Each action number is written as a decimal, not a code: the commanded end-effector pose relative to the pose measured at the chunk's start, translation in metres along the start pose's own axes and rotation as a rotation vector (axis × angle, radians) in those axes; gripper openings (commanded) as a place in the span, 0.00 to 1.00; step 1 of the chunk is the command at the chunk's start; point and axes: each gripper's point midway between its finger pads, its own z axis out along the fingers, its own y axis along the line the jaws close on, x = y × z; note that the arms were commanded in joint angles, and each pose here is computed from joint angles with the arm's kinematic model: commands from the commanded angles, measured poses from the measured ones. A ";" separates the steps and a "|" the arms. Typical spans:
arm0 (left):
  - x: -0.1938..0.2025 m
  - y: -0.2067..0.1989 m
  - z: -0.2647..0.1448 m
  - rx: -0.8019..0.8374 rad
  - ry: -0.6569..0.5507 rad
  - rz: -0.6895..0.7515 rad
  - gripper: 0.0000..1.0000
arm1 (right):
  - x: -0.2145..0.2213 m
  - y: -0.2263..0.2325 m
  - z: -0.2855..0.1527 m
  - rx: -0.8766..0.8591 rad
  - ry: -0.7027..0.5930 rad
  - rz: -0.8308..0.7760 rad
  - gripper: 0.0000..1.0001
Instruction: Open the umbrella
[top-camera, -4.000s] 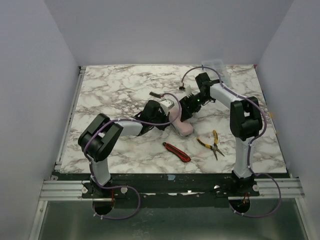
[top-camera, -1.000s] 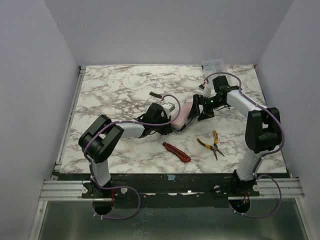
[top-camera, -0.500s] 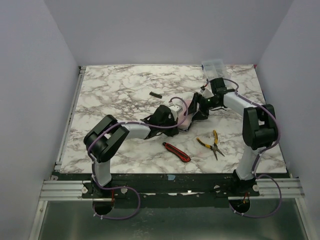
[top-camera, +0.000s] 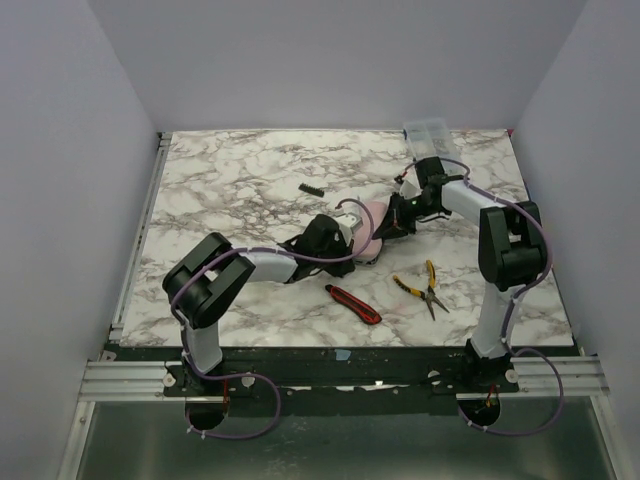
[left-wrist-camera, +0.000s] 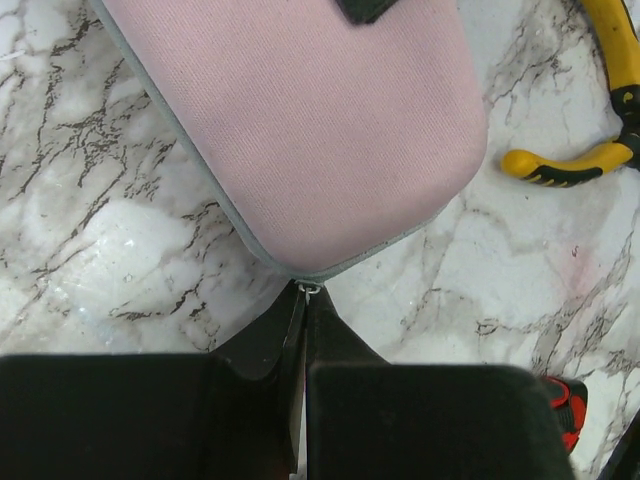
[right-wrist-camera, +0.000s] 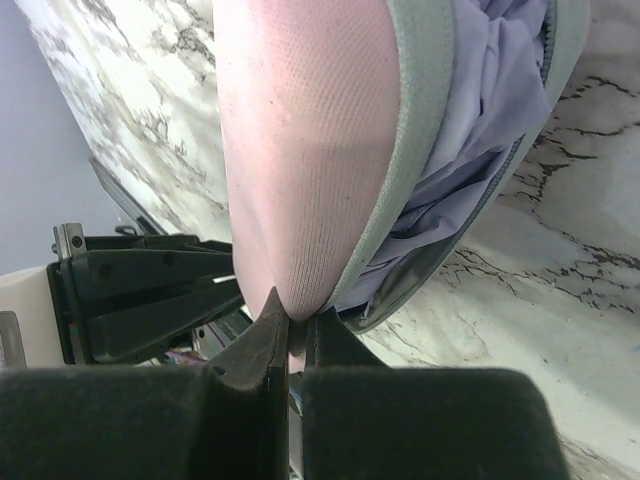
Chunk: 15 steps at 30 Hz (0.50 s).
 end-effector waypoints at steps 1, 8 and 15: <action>0.003 0.018 -0.014 -0.057 -0.017 0.028 0.00 | 0.019 -0.055 0.001 0.158 0.121 -0.062 0.00; -0.005 0.038 -0.022 -0.095 -0.039 0.054 0.00 | 0.033 -0.058 -0.005 0.109 0.240 -0.237 0.00; -0.018 0.035 -0.017 -0.065 -0.053 0.125 0.00 | 0.041 -0.056 0.001 0.032 0.339 -0.353 0.00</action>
